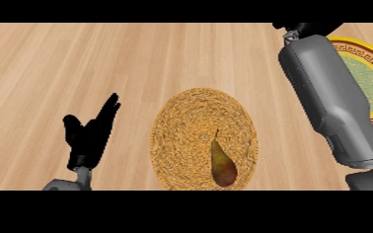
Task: Pick the tomato from the placemat and place it in the plate
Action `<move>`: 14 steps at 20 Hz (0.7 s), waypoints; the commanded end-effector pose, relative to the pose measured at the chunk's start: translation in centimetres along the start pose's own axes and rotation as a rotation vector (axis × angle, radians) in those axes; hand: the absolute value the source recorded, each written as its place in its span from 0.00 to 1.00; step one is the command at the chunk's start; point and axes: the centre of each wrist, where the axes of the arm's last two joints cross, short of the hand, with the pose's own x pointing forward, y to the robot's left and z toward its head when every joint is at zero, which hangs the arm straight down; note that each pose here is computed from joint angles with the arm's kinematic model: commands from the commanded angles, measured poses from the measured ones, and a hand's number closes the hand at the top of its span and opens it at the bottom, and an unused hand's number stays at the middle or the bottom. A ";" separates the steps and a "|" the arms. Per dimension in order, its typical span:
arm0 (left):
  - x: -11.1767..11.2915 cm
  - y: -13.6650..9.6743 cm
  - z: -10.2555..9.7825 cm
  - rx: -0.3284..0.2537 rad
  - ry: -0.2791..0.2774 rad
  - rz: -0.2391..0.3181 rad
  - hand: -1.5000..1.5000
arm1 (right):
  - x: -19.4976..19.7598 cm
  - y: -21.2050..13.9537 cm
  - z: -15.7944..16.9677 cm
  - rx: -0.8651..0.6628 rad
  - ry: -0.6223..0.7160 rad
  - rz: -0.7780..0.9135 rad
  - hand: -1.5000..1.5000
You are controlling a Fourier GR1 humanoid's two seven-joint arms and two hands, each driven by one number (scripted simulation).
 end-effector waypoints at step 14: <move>-1.6 0.6 0.8 0.010 0.073 0.010 0.50 | -13.2 4.0 -4.7 -0.360 0.370 -0.093 1.00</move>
